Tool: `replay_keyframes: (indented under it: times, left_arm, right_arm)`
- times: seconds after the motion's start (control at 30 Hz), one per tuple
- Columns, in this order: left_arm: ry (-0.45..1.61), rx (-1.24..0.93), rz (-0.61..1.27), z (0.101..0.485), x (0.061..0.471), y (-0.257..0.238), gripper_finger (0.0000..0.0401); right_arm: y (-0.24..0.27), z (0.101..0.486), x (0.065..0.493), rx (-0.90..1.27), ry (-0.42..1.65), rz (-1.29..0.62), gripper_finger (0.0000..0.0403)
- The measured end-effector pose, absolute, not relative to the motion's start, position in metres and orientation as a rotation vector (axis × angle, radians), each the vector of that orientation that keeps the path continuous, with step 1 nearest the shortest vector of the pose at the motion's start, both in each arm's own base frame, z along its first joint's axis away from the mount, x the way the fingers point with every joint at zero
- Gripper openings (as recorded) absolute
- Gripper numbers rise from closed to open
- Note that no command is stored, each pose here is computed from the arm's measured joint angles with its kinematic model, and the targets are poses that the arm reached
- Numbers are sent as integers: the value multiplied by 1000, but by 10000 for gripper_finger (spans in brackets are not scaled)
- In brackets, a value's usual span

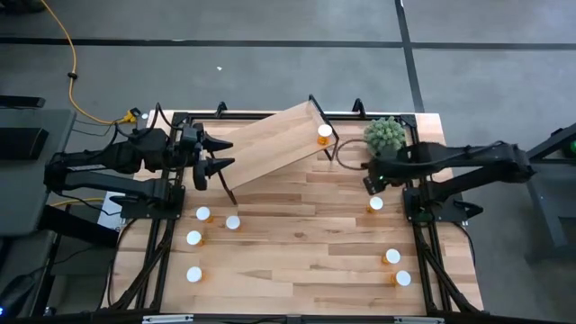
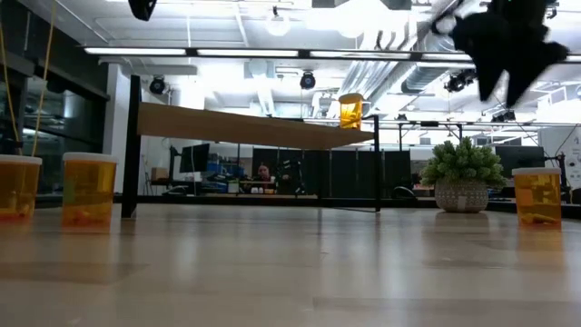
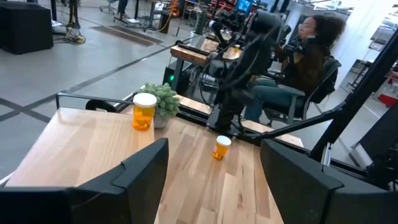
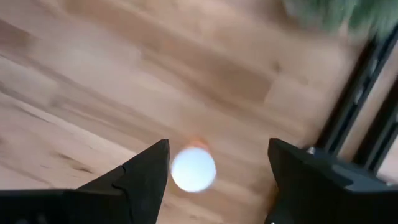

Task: Pick and place medicine bottles onto shelf by color
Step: Put the pill bottle on the shelf aligned with the pill bottle

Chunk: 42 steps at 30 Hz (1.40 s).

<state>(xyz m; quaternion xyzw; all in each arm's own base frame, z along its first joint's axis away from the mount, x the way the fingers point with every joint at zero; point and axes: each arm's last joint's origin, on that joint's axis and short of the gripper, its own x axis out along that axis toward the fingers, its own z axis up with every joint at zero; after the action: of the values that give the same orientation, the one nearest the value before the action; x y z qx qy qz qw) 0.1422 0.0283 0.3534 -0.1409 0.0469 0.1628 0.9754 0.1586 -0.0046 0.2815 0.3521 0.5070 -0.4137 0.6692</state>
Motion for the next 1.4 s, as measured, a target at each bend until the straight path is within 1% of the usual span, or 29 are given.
replay_keyframes:
  times: [0.17, 0.33, 0.47, 0.6, 0.83, 1.1, 1.4]
  left_arm:
    - [94, -284, 329, 353, 142, 28, 246]
    - [94, -284, 331, 353, 142, 28, 246]
    - [94, -284, 331, 353, 142, 28, 246]
    - [94, -284, 330, 353, 142, 28, 246]
    - [94, -284, 331, 353, 142, 28, 246]
    - [95, -276, 330, 354, 142, 28, 246]
    - [95, -275, 330, 354, 142, 28, 246]
  right_arm:
    - [-1, 245, 166, 904, 1198, -961, 263]
    - [1, 223, 168, 988, 1217, -991, 263]
    - [1, 216, 172, 1018, 1183, -955, 263]
    - [2, 209, 168, 1044, 1200, -1007, 263]
    - [7, 203, 172, 1058, 1199, -1020, 263]
    - [14, 189, 181, 1028, 1287, -1034, 263]
    - [16, 181, 186, 1010, 1312, -1046, 263]
